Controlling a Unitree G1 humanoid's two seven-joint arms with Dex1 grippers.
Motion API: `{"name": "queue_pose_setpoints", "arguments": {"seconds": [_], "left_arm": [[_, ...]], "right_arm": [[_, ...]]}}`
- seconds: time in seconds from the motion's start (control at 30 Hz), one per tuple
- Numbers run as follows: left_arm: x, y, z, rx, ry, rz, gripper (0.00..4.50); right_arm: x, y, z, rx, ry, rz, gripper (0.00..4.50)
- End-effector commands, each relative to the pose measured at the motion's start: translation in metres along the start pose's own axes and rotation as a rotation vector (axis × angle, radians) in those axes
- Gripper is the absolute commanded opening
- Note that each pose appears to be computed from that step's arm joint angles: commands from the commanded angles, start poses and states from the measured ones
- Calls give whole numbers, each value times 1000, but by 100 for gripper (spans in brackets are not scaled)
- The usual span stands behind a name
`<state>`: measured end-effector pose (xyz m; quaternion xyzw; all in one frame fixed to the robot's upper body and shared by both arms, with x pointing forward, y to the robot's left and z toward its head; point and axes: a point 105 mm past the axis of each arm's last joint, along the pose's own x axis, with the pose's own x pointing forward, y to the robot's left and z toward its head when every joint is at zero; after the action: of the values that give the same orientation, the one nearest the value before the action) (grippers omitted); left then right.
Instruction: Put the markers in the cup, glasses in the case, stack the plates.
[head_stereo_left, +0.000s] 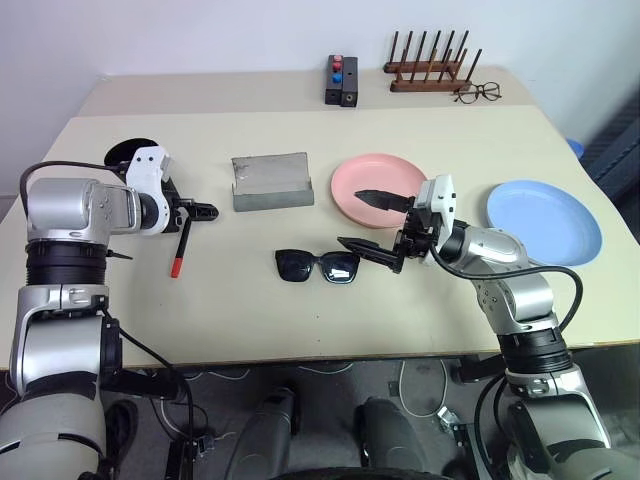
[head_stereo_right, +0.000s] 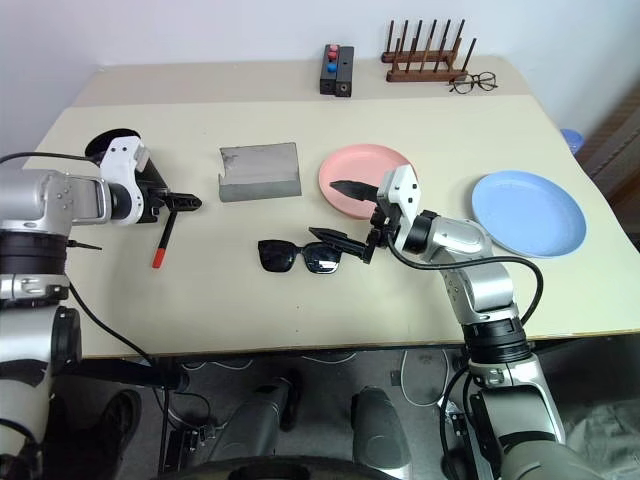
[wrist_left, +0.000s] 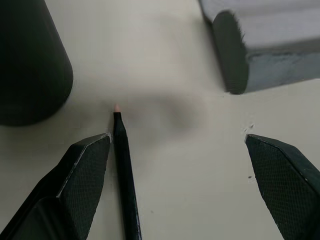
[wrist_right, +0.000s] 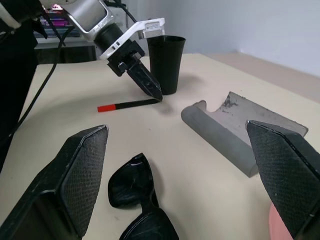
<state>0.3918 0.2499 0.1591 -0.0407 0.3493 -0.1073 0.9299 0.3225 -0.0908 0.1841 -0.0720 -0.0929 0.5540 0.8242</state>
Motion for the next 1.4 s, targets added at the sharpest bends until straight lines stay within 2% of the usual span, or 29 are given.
{"name": "queue_pose_setpoints", "arguments": {"seconds": [0.03, 0.3, 0.63, 0.83, 1.23, 1.4], "left_arm": [[-10, 4, 18, 42, -45, 19, 446], [-11, -5, 11, 52, -27, -3, 446], [-52, -10, -4, 20, -26, 39, 446], [-46, -9, -31, -26, -12, 21, 446], [-41, 7, -60, -80, 111, 36, 446], [-37, 7, -62, -120, 119, 25, 446]], "right_arm": [[1, 3, 13, -48, -40, 7, 450], [-1, 4, 11, -50, -31, 4, 450], [0, 3, 8, -51, -25, 9, 450], [3, 4, 6, -49, -25, 17, 450], [4, 7, 5, -53, -26, 16, 450], [2, 7, 4, -55, -23, 8, 450]]}}
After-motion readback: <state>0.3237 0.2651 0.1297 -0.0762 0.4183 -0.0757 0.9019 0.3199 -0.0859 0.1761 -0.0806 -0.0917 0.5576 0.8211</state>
